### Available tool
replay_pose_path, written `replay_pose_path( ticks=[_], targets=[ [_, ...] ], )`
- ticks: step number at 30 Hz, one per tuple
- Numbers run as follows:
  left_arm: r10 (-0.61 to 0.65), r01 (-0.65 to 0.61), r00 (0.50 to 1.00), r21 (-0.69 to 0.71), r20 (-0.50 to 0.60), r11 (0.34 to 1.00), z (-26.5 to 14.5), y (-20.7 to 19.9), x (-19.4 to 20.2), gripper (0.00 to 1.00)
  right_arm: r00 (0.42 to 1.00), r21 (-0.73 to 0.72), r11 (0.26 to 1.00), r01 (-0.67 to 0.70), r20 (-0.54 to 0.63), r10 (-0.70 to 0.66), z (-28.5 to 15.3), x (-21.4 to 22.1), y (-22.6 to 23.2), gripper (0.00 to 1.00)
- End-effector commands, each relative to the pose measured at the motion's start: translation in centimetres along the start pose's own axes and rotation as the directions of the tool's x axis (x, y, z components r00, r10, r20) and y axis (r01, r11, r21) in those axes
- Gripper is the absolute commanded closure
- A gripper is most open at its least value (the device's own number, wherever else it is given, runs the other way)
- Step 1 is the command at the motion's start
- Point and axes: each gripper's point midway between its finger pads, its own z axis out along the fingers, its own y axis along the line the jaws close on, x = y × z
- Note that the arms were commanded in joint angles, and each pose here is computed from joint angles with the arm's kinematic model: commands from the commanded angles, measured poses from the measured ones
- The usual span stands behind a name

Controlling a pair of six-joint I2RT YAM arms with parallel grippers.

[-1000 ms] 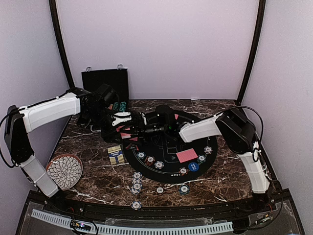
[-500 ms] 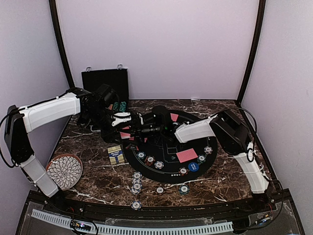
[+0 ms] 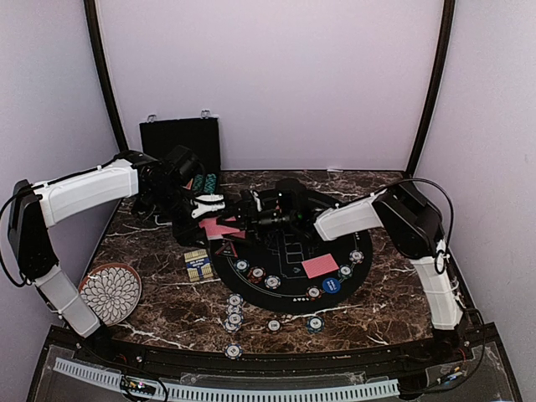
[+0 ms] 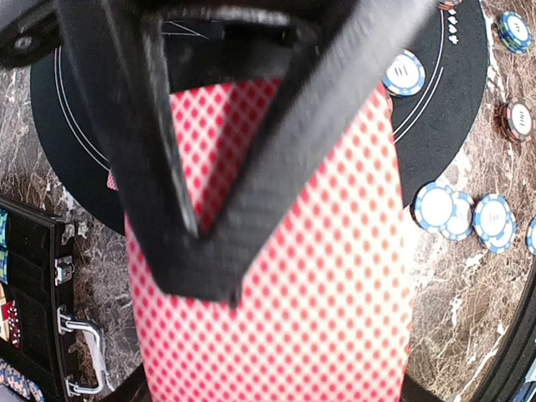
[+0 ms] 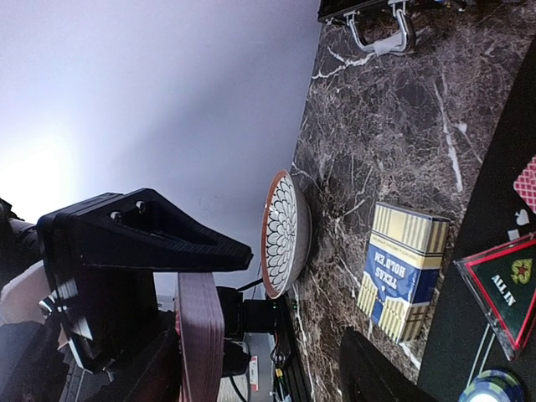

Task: Distribute texas hold em gaming equipment

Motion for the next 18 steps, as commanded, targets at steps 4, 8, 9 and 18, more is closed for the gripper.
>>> replay_pose_path(
  ticks=[4, 8, 9, 18],
  targets=[
    [0.011, -0.009, 0.999, -0.028, 0.042, 1.0, -1.5, 0.2, -0.7, 1.0, 1.0, 0.007, 1.0, -0.001, 0.008, 0.001, -1.7, 0.1, 0.4, 0.39],
    [0.011, -0.01, 0.999, -0.029, 0.038, 1.0, -1.4, 0.2, -0.6, 1.0, 1.0, -0.032, 0.999, 0.026, 0.011, -0.026, -2.2, -0.1, 2.7, 0.4],
    [0.012, -0.01, 0.999, -0.029, 0.038, 1.0, -1.4, 0.2, -0.6, 1.0, 1.0, -0.048, 0.998, 0.028, 0.014, -0.027, -2.3, 0.0, 3.3, 0.41],
    [0.012, -0.011, 0.999, -0.031, 0.035, 0.999, -1.3, 0.2, -0.4, 1.0, 0.999, -0.039, 0.999, 0.038, 0.028, -0.037, -3.1, 0.4, 3.7, 0.41]
  ],
)
